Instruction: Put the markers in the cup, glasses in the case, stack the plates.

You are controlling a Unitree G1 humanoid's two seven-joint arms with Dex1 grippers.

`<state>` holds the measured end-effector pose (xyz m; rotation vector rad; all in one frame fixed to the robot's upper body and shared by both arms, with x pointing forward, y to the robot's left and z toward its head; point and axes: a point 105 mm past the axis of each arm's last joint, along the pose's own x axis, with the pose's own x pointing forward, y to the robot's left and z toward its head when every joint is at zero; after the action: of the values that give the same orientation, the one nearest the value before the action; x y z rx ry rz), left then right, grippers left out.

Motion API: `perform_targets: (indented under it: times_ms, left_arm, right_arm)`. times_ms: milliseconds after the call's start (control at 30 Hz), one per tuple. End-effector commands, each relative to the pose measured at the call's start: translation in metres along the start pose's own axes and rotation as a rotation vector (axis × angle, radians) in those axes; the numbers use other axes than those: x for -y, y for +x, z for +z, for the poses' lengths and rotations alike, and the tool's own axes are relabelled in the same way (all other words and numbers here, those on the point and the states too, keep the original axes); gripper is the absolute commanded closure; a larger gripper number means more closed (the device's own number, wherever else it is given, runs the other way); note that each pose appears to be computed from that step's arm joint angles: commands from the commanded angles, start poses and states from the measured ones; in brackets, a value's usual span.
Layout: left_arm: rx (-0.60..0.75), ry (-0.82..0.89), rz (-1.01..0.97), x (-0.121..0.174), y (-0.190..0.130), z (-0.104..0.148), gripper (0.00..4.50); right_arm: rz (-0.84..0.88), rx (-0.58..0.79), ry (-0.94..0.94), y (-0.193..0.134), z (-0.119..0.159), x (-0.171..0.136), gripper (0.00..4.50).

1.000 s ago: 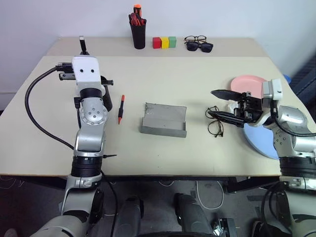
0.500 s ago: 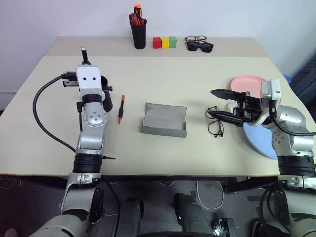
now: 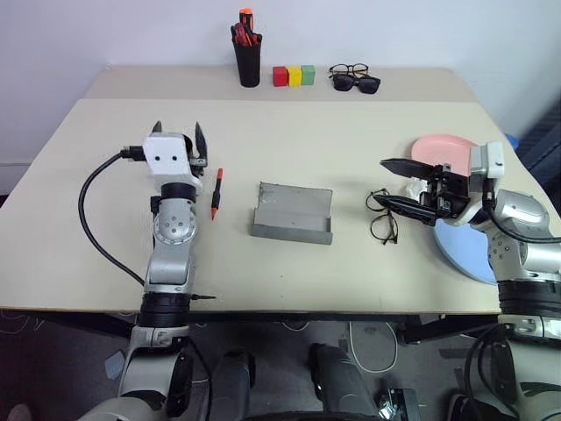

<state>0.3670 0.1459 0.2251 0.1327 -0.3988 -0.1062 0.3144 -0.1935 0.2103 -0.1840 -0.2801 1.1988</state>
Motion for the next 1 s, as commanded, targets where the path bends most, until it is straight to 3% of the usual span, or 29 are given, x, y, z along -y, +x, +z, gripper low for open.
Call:
perform_targets:
  times_ms: [33, 233, 400, 633, 1000]
  left_arm:
    - [-0.140, -0.074, -0.123, 0.020, -0.011, -0.003, 1.07]
    - [-0.612, -0.144, -0.006, 0.015, -0.021, -0.052, 1.07]
    - [-0.800, -0.238, 0.127, 0.011, -0.012, -0.062, 1.07]
    - [-0.916, -0.277, 0.216, 0.009, 0.003, -0.072, 1.07]
    - [-0.984, -0.237, 0.297, 0.001, 0.015, -0.077, 1.07]
  right_arm:
    - [-0.022, 0.011, -0.054, -0.005, 0.013, 0.003, 1.15]
    - [-0.035, 0.003, -0.052, -0.006, 0.009, 0.002, 1.15]
    - [-0.047, -0.003, -0.052, -0.008, 0.009, 0.002, 1.15]
    - [-0.064, -0.009, -0.057, -0.011, 0.009, 0.001, 1.15]
    - [-0.092, -0.016, -0.059, -0.016, 0.009, -0.003, 1.15]
